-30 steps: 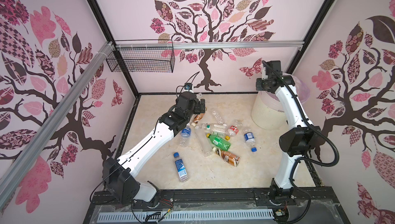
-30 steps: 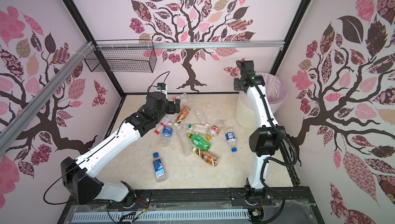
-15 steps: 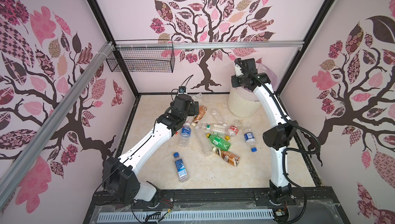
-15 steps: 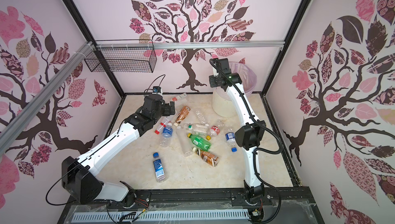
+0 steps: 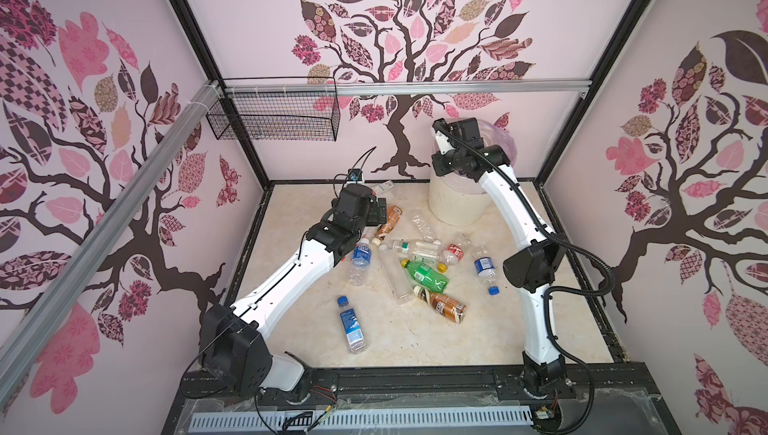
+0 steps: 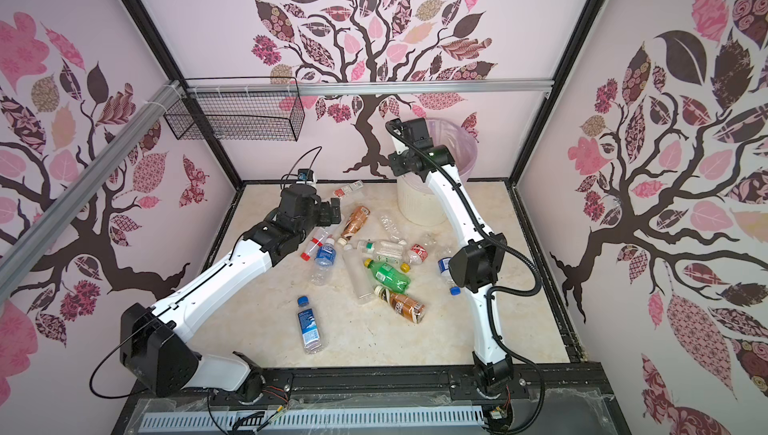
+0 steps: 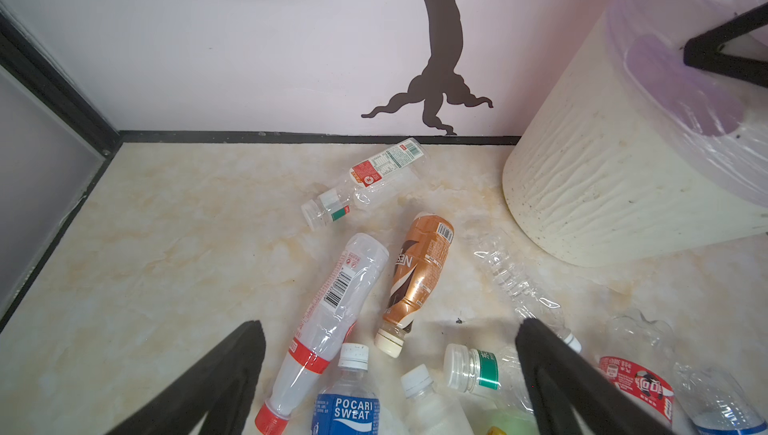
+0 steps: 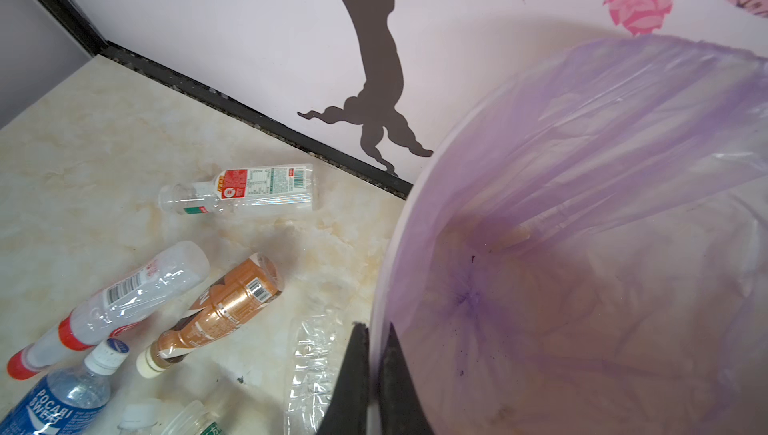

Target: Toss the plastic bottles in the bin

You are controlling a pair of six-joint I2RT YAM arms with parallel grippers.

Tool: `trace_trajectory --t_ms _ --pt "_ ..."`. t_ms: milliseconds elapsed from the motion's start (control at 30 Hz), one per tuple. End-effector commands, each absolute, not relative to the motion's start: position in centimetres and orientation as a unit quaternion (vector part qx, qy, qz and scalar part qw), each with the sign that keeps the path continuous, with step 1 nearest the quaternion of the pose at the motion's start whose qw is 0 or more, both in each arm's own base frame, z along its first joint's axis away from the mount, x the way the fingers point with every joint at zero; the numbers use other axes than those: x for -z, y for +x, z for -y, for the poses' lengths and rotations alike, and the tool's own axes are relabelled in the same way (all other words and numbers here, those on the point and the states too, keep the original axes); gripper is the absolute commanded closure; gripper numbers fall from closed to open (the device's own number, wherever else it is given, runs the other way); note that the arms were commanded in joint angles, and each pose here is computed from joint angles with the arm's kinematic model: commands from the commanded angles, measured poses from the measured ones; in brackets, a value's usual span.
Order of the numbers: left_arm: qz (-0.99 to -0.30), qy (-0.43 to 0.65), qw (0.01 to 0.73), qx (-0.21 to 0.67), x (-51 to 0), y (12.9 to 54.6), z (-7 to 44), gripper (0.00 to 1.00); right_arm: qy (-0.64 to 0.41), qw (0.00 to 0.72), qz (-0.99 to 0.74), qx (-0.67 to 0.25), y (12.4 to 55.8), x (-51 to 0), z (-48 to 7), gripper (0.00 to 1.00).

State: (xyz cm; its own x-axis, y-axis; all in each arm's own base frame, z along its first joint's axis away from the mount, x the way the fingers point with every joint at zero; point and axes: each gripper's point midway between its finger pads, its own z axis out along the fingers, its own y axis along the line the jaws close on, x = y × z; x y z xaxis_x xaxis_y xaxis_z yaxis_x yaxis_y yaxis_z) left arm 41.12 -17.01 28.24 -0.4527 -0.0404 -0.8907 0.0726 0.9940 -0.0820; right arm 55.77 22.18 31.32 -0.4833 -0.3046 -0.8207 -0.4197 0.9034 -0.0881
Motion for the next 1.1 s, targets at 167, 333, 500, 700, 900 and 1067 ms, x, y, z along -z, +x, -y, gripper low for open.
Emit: trace_trajectory --t_ms 167,333,500,700,900,1067 --pt "-0.851 0.006 0.523 0.050 -27.5 41.1 16.7 0.01 -0.200 0.480 -0.852 -0.065 57.6 -30.5 -23.3 0.86" --pt "-0.853 0.005 0.520 0.050 -27.1 41.2 16.8 0.02 -0.190 0.482 -0.852 -0.079 57.6 -30.6 -23.6 0.72" --pt "-0.853 0.003 0.520 0.048 -27.1 41.1 16.6 0.02 -0.171 0.498 -0.847 -0.068 57.7 -32.1 -22.9 0.49" --pt "-0.859 0.000 0.510 0.040 -26.4 41.3 16.5 0.02 -0.152 0.525 -0.834 -0.071 56.7 -35.5 -22.1 0.20" --pt "-0.881 -0.012 0.473 -0.023 -25.6 42.1 14.8 0.02 -0.121 0.555 -0.820 -0.073 54.7 -40.0 -20.6 0.00" --pt "-0.896 -0.004 0.442 -0.050 -24.6 42.2 14.2 0.02 -0.080 0.575 -0.810 -0.080 52.3 -43.3 -18.9 0.01"
